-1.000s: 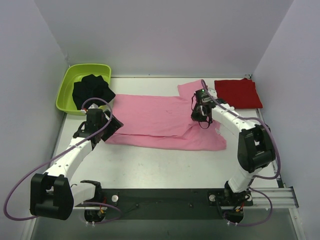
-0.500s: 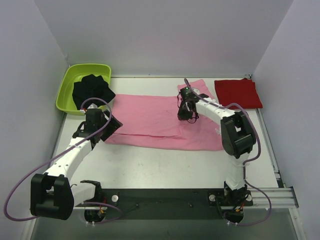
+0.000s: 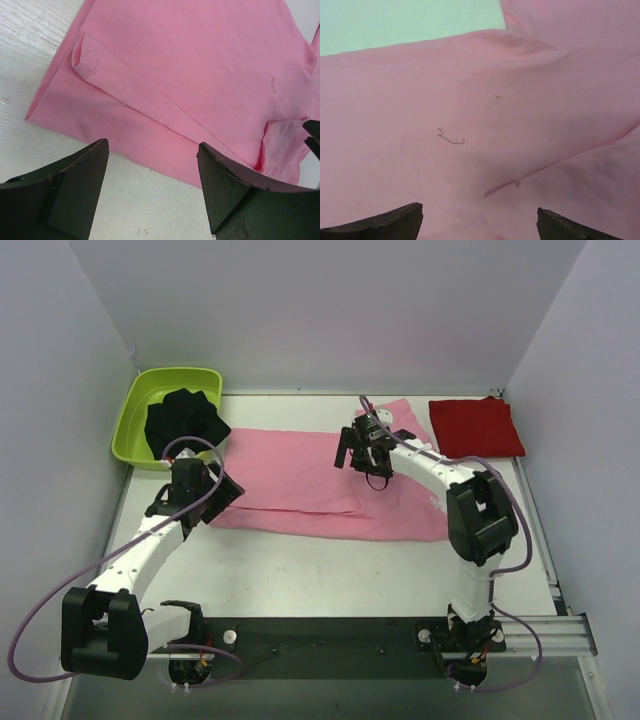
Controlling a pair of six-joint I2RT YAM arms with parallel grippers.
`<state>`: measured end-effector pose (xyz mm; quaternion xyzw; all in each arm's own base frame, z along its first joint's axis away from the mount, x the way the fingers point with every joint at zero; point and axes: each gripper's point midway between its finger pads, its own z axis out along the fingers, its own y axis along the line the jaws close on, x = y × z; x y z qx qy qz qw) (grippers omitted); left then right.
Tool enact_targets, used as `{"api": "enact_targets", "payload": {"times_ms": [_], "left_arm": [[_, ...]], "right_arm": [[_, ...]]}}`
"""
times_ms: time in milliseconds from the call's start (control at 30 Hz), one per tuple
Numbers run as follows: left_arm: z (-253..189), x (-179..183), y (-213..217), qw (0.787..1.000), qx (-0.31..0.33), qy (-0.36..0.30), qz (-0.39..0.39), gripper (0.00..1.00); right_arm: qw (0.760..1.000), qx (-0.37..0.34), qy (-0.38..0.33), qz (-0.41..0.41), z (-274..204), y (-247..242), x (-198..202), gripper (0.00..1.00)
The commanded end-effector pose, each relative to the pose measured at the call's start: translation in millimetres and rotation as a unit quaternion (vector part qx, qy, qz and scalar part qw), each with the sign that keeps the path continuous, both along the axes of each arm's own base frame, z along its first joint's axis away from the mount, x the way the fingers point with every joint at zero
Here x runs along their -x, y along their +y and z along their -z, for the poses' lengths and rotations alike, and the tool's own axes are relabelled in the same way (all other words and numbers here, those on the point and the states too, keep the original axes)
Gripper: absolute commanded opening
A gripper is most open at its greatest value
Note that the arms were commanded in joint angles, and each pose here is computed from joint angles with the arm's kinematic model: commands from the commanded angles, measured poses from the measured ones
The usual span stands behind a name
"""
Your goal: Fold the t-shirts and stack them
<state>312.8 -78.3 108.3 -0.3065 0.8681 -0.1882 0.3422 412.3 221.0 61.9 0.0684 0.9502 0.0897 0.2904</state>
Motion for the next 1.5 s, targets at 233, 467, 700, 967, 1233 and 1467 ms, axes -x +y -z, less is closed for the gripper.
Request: {"api": "enact_targets", "payload": {"times_ms": [233, 467, 700, 967, 1233, 1467], "left_arm": [[11, -1, -19, 1.000, -0.001, -0.005, 0.031, 0.81], [-11, -17, -52, 0.995, 0.039, -0.052, 0.073, 0.80], [-35, -37, -110, 0.979, 0.088, -0.114, 0.143, 0.79], [-37, -46, -178, 0.964, 0.130, -0.119, 0.201, 0.78], [-43, -41, -220, 0.943, 0.188, -0.125, 0.243, 0.75], [-64, -34, -227, 0.937, 0.176, -0.145, 0.265, 0.75]], "right_arm": [[0.996, -0.047, -0.032, -0.062, -70, 35, 64, 1.00], [0.996, -0.040, 0.001, -0.077, -39, 24, 114, 1.00], [0.995, -0.048, 0.007, -0.086, -21, 17, 133, 1.00], [0.992, -0.079, 0.012, -0.100, -11, 27, 146, 0.99], [0.978, -0.162, -0.020, -0.127, -13, 38, 162, 0.99], [0.949, -0.260, -0.080, -0.159, -38, 46, 176, 0.99]]}}
